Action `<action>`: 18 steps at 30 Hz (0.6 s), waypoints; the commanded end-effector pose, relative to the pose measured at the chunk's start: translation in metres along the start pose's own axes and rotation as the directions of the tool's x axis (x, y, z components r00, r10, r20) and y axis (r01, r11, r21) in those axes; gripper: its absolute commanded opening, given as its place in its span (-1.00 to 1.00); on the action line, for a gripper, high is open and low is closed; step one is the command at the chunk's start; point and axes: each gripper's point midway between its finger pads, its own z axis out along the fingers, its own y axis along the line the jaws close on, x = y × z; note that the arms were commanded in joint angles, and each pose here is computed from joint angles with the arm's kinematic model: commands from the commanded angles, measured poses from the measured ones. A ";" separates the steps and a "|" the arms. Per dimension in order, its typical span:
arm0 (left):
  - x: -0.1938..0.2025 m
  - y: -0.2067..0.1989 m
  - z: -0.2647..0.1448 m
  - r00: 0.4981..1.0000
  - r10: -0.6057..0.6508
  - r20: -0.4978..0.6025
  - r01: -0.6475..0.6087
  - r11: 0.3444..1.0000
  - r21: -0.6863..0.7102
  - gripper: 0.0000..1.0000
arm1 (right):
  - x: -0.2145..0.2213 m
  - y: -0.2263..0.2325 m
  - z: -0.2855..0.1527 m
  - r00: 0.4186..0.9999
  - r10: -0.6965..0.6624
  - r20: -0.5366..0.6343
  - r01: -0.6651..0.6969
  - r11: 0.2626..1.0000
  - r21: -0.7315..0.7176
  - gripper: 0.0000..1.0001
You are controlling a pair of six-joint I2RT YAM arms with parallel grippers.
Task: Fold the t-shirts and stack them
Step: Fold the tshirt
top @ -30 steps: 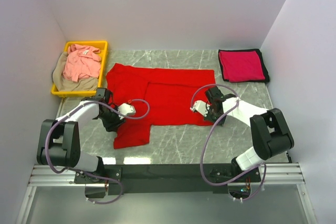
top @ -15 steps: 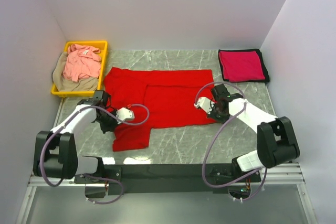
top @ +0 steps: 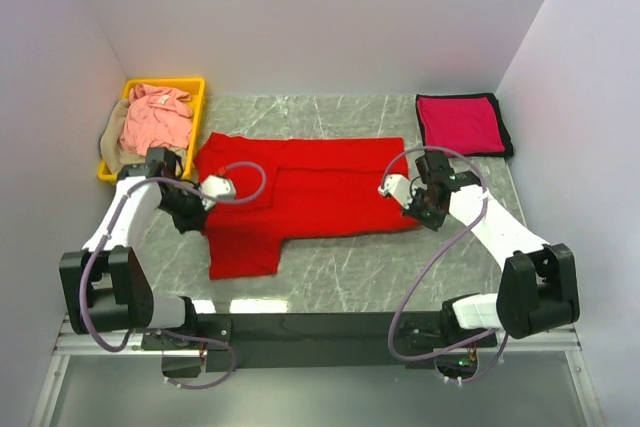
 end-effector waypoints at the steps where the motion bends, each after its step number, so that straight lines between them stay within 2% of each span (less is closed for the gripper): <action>1: -0.021 0.010 -0.018 0.997 -0.005 0.073 0.004 1.000 0.010 -0.99 | -0.014 -0.016 -0.016 0.999 -0.013 0.031 0.012 1.000 0.019 -1.00; 18: -0.059 0.099 -0.023 0.987 -0.083 0.140 0.090 0.995 -0.050 -0.99 | -0.061 -0.090 -0.006 1.000 0.001 0.020 -0.002 1.000 0.028 -1.00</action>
